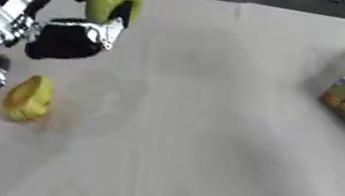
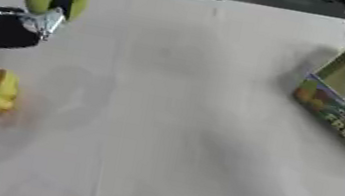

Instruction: Pick up the objects with one hand, pass them to the other hand, and then place them into the box on the other side of the table.

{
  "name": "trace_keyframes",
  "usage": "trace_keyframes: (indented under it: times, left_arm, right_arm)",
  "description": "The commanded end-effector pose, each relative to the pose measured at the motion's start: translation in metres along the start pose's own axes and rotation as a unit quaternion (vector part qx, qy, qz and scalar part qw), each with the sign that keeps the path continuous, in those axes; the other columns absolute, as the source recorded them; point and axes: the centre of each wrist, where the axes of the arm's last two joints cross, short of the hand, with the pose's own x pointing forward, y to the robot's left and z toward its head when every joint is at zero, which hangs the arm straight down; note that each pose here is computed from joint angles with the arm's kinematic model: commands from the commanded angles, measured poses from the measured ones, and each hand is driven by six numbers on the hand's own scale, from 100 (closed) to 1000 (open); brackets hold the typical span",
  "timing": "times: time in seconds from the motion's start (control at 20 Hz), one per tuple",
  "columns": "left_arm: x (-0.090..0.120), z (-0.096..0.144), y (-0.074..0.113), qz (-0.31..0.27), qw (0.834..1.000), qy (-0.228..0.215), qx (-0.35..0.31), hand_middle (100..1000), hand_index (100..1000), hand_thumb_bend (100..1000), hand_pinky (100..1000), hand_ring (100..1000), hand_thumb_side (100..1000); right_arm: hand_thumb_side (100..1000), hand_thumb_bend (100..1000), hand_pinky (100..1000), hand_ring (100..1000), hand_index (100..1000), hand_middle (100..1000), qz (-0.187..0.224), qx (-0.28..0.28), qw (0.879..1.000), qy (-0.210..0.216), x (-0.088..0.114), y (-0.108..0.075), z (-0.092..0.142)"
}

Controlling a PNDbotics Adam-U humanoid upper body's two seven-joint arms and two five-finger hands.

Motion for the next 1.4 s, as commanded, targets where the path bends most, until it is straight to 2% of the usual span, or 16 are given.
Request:
trace_keyframes:
  times: [0.05,0.15,0.3,0.35,0.4,0.55,0.7,0.9,1.1,1.25,1.3,1.4]
  left_arm:
    - [0.008,-0.001,0.0,-0.015,0.999,-0.028,0.019,384,341,100,528,483,255]
    - [0.008,-0.001,-0.004,-0.019,0.999,-0.032,0.019,385,341,100,529,484,260]
    - [0.007,-0.004,-0.012,-0.026,0.998,-0.042,0.025,388,342,100,530,486,262]
    - [0.007,-0.005,-0.014,-0.028,0.998,-0.048,0.026,390,343,100,533,488,267]
    - [0.007,-0.006,-0.016,-0.031,0.998,-0.055,0.027,391,344,100,534,490,261]
    - [0.007,-0.008,-0.021,-0.039,0.997,-0.066,0.028,390,343,100,533,488,264]
    - [0.006,-0.008,-0.026,-0.034,0.996,-0.074,0.028,389,343,100,531,487,272]
    - [0.0,-0.009,-0.035,-0.018,0.997,-0.072,0.025,383,340,100,523,480,285]
    - [-0.01,-0.01,-0.048,0.01,0.998,-0.062,0.032,379,341,100,520,475,309]
    - [-0.019,-0.01,-0.056,0.024,0.997,-0.056,0.037,378,341,100,519,474,315]
    - [-0.022,-0.01,-0.057,0.025,0.997,-0.055,0.039,377,340,100,518,473,316]
    - [-0.027,-0.009,-0.06,0.024,0.998,-0.051,0.042,376,339,100,517,473,316]
  right_arm:
    - [561,100,801,908,899,791,0.051,0.068,0.996,-0.037,0.027,0.016,-0.004]
    - [549,100,803,902,898,792,0.09,0.127,0.986,-0.054,0.04,0.034,-0.008]
    - [537,130,799,881,898,792,0.143,0.213,0.964,-0.074,0.053,0.068,-0.016]
    - [478,263,798,878,900,794,0.157,0.243,0.954,-0.082,0.056,0.083,-0.018]
    - [529,153,798,878,901,798,0.168,0.27,0.944,-0.088,0.058,0.098,-0.019]
    - [516,183,800,880,903,801,0.183,0.328,0.922,-0.097,0.056,0.133,-0.022]
    - [487,223,793,870,907,800,0.192,0.36,0.908,-0.099,0.05,0.158,-0.021]
    - [442,240,796,878,909,798,0.187,0.41,0.888,-0.09,0.043,0.181,-0.021]
    - [356,245,802,887,909,794,0.17,0.464,0.865,-0.083,0.042,0.2,-0.02]
    - [310,227,804,888,911,792,0.161,0.496,0.85,-0.078,0.044,0.205,-0.021]
    - [301,187,805,890,913,792,0.159,0.504,0.846,-0.075,0.044,0.204,-0.022]
    - [255,198,806,890,914,794,0.159,0.514,0.84,-0.071,0.046,0.199,-0.025]
